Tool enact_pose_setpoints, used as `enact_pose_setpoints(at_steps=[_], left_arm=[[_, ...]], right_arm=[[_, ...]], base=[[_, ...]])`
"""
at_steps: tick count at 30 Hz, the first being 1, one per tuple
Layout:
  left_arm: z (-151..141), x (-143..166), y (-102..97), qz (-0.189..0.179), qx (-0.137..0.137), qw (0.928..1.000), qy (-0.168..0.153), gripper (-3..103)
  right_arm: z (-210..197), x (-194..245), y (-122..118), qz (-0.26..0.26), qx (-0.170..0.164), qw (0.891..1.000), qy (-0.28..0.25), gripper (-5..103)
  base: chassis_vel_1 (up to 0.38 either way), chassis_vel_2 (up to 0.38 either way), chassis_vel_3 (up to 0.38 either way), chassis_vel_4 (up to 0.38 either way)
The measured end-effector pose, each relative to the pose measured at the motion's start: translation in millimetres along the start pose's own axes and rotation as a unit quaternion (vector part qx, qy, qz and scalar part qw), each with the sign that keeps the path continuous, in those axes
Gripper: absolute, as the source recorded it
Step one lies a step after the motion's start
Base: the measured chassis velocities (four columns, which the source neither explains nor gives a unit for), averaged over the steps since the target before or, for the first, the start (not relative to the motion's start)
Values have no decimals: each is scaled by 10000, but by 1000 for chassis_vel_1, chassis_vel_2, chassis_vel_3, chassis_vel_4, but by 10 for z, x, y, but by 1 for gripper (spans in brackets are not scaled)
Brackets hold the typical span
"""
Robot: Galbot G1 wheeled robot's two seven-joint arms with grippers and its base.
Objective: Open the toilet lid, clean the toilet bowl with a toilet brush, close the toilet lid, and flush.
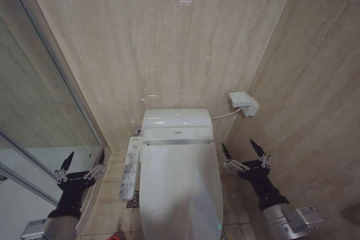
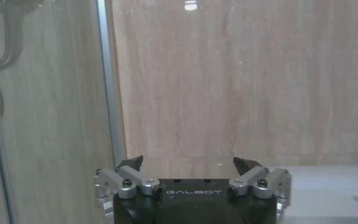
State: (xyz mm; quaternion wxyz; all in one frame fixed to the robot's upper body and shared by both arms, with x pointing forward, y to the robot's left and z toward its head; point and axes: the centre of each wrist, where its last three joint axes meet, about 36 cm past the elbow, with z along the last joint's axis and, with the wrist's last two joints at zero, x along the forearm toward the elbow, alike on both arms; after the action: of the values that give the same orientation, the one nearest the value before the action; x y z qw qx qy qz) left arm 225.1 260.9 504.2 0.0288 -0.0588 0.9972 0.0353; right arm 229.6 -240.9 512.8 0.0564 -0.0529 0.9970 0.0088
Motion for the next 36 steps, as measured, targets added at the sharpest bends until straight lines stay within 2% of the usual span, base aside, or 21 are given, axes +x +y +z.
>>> enact_pose_setpoints(at_steps=[4,5,10,16,25,30,36], left_arm=[[-65,89,-45,-17,31,9999,94,89],[-63,110,-53,-44,53,9999,145,100],[-38,168,-51,-156,25,9995,292,100],[-11,205,-56,160,-150,9988,428,100],[29,274,-51,255,-390,9972,580,100],[51,321,-49,300,-354,9961,753,100],[59,337,-43,363,-290,9956,810,100]], right_arm=[[0,0,0,0,0,10000,0,100],[0,0,0,0,0,10000,0,100],[0,0,0,0,0,10000,0,100],[0,0,0,0,0,10000,0,100],[0,0,0,0,0,10000,0,100],[0,0,0,0,0,10000,0,100],[0,0,0,0,0,10000,0,100]], base=[[0,0,0,0],[0,0,0,0],[0,0,0,0],[0,0,0,0],[0,0,0,0],[0,0,0,0],[0,0,0,0]])
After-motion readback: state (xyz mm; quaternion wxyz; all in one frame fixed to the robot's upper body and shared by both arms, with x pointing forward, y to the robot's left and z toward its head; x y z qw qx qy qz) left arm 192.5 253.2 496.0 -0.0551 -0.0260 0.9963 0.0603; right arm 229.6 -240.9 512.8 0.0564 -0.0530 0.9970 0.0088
